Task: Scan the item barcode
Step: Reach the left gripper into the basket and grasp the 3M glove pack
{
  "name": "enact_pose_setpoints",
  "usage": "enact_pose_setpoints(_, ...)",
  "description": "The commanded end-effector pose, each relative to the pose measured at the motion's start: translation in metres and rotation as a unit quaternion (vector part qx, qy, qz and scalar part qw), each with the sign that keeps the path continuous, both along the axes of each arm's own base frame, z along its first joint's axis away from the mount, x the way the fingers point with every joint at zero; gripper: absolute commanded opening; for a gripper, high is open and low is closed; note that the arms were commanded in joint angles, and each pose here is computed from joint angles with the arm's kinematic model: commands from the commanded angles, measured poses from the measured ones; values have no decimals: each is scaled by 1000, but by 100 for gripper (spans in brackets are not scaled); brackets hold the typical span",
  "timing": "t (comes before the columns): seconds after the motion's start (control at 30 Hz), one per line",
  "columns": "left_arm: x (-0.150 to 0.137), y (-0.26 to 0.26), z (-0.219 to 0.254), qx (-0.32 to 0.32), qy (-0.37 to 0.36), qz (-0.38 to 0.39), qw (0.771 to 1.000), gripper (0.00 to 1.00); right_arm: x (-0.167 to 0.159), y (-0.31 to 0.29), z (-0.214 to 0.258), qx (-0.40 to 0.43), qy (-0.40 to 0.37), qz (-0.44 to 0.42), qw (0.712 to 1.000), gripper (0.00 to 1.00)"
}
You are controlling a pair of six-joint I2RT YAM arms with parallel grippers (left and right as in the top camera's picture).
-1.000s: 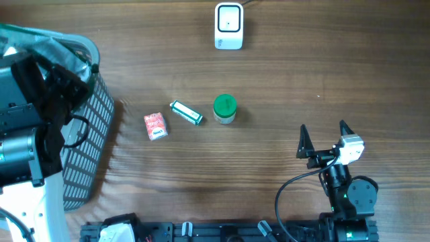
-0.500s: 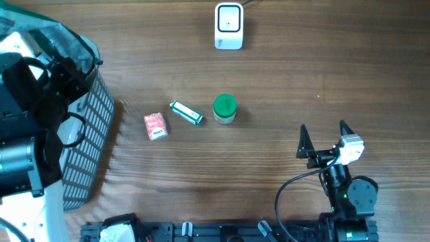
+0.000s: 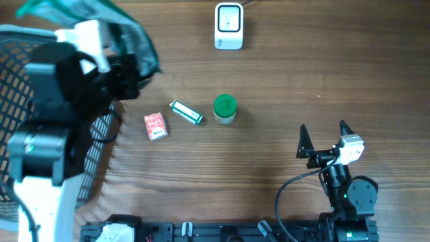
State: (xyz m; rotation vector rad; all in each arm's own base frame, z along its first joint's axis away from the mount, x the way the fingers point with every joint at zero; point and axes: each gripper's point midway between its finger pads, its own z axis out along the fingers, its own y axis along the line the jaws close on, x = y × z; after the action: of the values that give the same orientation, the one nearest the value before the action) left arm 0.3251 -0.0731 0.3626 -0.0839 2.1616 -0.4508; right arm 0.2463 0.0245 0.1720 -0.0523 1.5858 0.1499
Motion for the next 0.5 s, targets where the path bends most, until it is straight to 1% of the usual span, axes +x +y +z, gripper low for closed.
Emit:
enact_pose_setpoints(0.0, 8, -73, -39, 5, 56, -131, 990, 4, 0, 2, 1, -4, -4, 5, 1000, 100)
enact_pose_setpoints(0.1, 4, -131, -78, 36, 96, -219, 970, 4, 0, 2, 1, -4, -4, 5, 1000, 100)
enact_pose_setpoints(0.13, -1, -163, -98, 52, 109, -263, 957, 4, 0, 2, 1, -4, -4, 5, 1000, 100)
enact_pose_setpoints(0.2, -6, -203, -124, 63, 123, -307, 941, 4, 0, 2, 1, -4, -4, 5, 1000, 100)
enact_pose_setpoints(0.33, -21, -276, -198, 88, 165, -375, 908, 4, 0, 2, 1, -4, -4, 5, 1000, 100)
enact_pose_setpoints(0.47, -43, -302, -267, 124, 224, -402, 879, 4, 0, 2, 1, -4, -4, 5, 1000, 100)
